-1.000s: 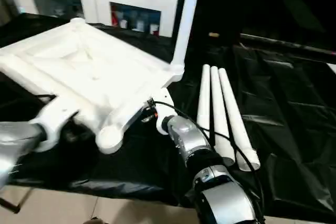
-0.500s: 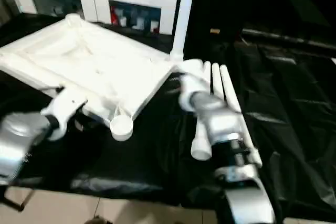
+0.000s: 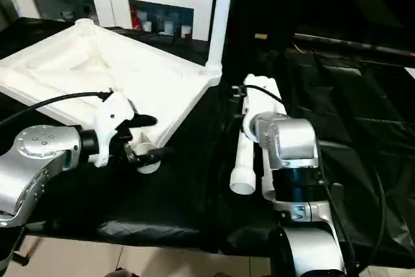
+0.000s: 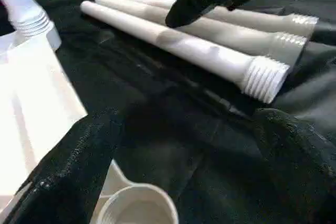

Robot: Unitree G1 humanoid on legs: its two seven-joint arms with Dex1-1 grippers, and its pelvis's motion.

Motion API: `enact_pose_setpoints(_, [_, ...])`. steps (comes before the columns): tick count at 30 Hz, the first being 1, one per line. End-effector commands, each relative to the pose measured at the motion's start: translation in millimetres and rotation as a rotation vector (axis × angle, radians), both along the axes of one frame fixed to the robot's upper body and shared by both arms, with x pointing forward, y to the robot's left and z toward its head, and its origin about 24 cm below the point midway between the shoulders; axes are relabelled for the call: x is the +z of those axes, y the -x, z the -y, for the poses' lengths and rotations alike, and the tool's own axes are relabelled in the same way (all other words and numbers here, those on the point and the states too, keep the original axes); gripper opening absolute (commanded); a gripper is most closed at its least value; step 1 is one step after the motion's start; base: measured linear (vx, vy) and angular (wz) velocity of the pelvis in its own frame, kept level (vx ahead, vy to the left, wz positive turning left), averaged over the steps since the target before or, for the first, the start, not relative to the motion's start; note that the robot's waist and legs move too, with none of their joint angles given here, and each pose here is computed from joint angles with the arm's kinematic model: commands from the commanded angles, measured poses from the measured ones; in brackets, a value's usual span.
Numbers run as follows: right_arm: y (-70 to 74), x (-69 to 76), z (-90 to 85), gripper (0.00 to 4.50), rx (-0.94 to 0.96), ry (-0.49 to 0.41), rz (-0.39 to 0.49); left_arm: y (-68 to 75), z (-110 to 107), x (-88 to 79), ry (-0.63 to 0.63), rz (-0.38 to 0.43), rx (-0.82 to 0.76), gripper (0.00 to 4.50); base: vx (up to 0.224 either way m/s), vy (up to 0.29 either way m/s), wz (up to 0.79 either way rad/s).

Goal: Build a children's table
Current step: Pick table leg

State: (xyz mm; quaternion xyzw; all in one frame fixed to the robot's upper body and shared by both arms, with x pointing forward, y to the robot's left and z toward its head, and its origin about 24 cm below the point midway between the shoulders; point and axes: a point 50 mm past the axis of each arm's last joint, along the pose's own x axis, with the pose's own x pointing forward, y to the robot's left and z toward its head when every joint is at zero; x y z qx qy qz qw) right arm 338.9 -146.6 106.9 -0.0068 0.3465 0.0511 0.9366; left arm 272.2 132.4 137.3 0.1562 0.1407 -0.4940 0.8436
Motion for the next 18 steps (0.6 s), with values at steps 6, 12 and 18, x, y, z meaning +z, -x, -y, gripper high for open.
enact_pose_setpoints(6, [6.5, -2.3, 7.8, 2.63, -0.052, 0.008, -0.055, 2.1, 7, 6.9, -0.002, 0.015, -0.044, 4.50, 0.000, 0.000, 0.00])
enact_pose_setpoints(12, [11.2, -15.8, 5.4, 3.04, -0.062, -0.034, -0.141, 2.5, 8, 6.5, -0.002, 0.016, -0.043, 4.50, 0.000, 0.000, 0.00])
enact_pose_setpoints(18, [17.2, -35.6, 3.6, 3.04, -0.072, -0.056, -0.226, 3.7, 7, 6.0, -0.009, 0.016, -0.042, 4.50, 0.000, 0.000, 0.00])
